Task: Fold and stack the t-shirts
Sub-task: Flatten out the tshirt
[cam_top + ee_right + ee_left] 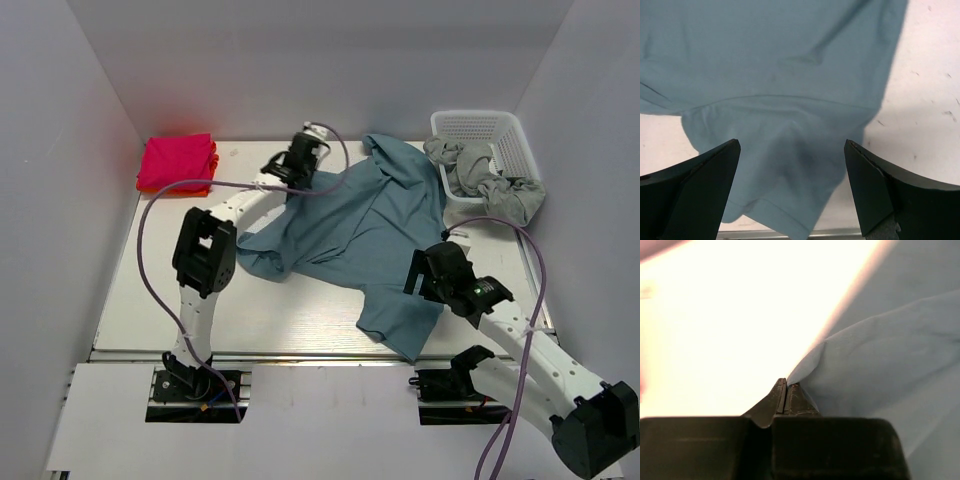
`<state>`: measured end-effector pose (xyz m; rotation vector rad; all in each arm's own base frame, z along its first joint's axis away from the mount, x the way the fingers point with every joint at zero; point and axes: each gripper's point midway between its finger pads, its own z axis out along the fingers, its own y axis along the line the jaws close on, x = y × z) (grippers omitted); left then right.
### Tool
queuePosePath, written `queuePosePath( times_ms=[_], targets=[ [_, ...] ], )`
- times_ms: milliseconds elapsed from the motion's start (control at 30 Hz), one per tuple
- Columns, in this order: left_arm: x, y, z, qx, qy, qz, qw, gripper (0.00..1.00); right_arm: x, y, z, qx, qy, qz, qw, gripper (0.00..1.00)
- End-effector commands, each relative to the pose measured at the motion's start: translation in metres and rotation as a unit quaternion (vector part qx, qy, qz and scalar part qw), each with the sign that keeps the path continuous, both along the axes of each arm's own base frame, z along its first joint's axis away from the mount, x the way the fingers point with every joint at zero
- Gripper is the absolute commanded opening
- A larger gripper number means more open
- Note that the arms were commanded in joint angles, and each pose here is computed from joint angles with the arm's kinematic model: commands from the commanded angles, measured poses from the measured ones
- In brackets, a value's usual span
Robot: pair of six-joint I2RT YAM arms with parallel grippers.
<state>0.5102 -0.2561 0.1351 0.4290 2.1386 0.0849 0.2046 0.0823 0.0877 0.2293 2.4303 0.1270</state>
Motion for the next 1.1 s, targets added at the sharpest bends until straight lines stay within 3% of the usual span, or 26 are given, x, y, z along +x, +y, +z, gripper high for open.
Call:
queuePosePath(
  times_ms=[0, 167, 200, 267, 400, 533, 567, 600, 667, 733, 867, 933, 967, 1000, 1067],
  targets=[
    [0.043, 0.046, 0.032, 0.026, -0.053, 0.045, 0.997, 0.00, 0.019, 0.015, 0.013, 0.014, -0.035, 0.035, 0.999, 0.90],
    [0.110, 0.097, 0.051, 0.043, -0.124, 0.043, 0.990, 0.00, 0.029, 0.023, 0.012, 0.004, -0.031, 0.054, 0.998, 0.90],
    [0.122, 0.100, 0.031, 0.053, -0.119, 0.034, 0.991, 0.00, 0.032, 0.024, 0.014, 0.003, -0.034, 0.059, 0.998, 0.90],
    [0.149, 0.101, 0.046, 0.057, -0.159, 0.011, 0.986, 0.00, 0.035, 0.026, 0.011, -0.001, -0.026, 0.062, 0.998, 0.90],
    [0.188, 0.104, 0.034, 0.063, -0.208, -0.033, 0.975, 0.00, 0.044, 0.034, 0.007, -0.001, -0.021, 0.070, 0.997, 0.90],
    [0.203, 0.089, 0.051, 0.012, -0.281, -0.083, 0.956, 0.12, 0.048, 0.041, 0.003, 0.002, -0.014, 0.088, 0.996, 0.90],
    [0.206, 0.093, 0.062, 0.000, -0.302, -0.087, 0.949, 0.34, 0.047, 0.045, 0.001, 0.004, -0.008, 0.099, 0.995, 0.90],
    [0.206, 0.088, 0.066, -0.015, -0.308, -0.093, 0.947, 0.77, 0.047, 0.046, -0.001, 0.004, -0.004, 0.102, 0.995, 0.90],
    [0.206, 0.088, 0.080, -0.040, -0.323, -0.081, 0.942, 1.00, 0.049, 0.050, 0.001, 0.005, -0.003, 0.114, 0.993, 0.90],
    [0.204, 0.098, 0.101, -0.062, -0.323, -0.056, 0.943, 1.00, 0.049, 0.051, -0.001, 0.007, 0.000, 0.116, 0.993, 0.90],
    [0.174, 0.124, 0.105, -0.031, -0.229, -0.004, 0.973, 1.00, 0.043, 0.056, -0.006, 0.016, 0.009, 0.129, 0.991, 0.90],
    [0.144, 0.145, 0.081, -0.040, -0.168, 0.060, 0.983, 1.00, 0.041, 0.061, -0.008, 0.027, 0.013, 0.138, 0.990, 0.90],
    [0.119, 0.152, 0.120, -0.059, -0.179, 0.077, 0.979, 1.00, 0.039, 0.066, -0.008, 0.036, 0.016, 0.148, 0.988, 0.90],
    [0.089, 0.160, 0.071, -0.069, -0.114, 0.108, 0.985, 1.00, 0.037, 0.066, -0.011, 0.037, 0.021, 0.152, 0.988, 0.90],
    [0.048, 0.170, 0.064, -0.079, -0.082, 0.133, 0.985, 1.00, 0.033, 0.075, -0.011, 0.057, 0.022, 0.174, 0.983, 0.90]
  ],
)
